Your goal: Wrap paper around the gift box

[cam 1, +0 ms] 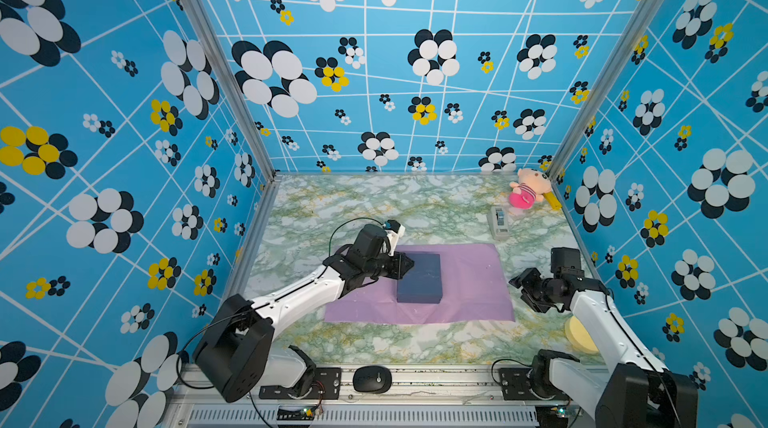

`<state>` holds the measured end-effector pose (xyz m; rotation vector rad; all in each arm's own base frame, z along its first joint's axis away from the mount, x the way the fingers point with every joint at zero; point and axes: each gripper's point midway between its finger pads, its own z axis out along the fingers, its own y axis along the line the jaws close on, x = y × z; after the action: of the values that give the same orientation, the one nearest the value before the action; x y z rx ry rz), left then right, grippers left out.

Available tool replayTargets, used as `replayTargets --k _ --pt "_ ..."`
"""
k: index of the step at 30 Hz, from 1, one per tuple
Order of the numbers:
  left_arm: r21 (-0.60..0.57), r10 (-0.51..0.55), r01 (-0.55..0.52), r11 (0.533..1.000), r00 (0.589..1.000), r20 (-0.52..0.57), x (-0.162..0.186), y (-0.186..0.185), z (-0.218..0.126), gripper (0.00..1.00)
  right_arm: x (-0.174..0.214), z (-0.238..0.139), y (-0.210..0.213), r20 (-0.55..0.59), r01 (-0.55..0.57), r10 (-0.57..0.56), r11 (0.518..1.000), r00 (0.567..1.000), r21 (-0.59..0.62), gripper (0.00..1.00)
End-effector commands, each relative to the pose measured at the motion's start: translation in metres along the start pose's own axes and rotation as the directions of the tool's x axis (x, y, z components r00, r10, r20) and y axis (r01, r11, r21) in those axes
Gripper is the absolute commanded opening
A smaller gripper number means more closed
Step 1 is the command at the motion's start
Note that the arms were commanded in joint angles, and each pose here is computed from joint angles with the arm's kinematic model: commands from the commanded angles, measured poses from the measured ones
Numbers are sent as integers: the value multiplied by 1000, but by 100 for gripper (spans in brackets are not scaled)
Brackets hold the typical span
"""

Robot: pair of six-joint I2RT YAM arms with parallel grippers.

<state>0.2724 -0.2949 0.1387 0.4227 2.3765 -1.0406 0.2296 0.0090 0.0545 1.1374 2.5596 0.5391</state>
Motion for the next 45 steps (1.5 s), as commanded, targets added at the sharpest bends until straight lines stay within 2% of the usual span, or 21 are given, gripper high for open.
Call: replayTargets --k 1,4,7,12,19,21,25,28,30,32,36,41,45 --pt "45 37 -36 998 998 -42 4 -4 19 13 10 8 -20 -49 10 -6 997 999 80 58" --pt "35 21 -19 999 997 -71 13 6 31 13 15 14 -25 -90 17 -8 995 996 101 59" --pt "30 8 -6 1000 996 -86 18 11 36 12 27 23 -19 -172 19 -10 999 985 50 60" --pt "26 1 1 1000 996 -93 23 14 39 12 37 27 10 -235 19 -50 991 971 -130 60" --pt "27 -7 9 1000 995 -96 25 16 41 12 23 24 57 -181 69 -145 925 973 -374 59" --pt "27 -11 14 1000 996 -94 25 17 41 12 13 28 62 -147 98 -165 919 975 -381 59" --pt "27 -16 19 999 995 -96 28 17 42 12 -3 33 83 -109 179 -253 876 961 -449 59" --pt "22 -17 19 1000 996 -89 26 19 42 11 -7 32 92 -122 197 -285 859 951 -472 58" --pt "16 -19 20 1000 996 -89 26 20 42 11 -3 29 90 -141 210 -302 867 943 -452 56" --pt "14 -20 21 1000 996 -87 26 20 43 11 3 24 80 -158 227 -310 889 937 -398 52" --pt "10 -27 28 1000 996 -90 26 22 45 11 18 17 56 -181 279 -334 921 925 -272 37" --pt "13 -29 30 999 995 -93 27 22 47 11 26 19 52 -206 311 -358 922 911 -229 24" --pt "-2 -36 36 999 996 -85 26 25 45 11 29 9 74 -165 379 -427 889 889 -259 10"
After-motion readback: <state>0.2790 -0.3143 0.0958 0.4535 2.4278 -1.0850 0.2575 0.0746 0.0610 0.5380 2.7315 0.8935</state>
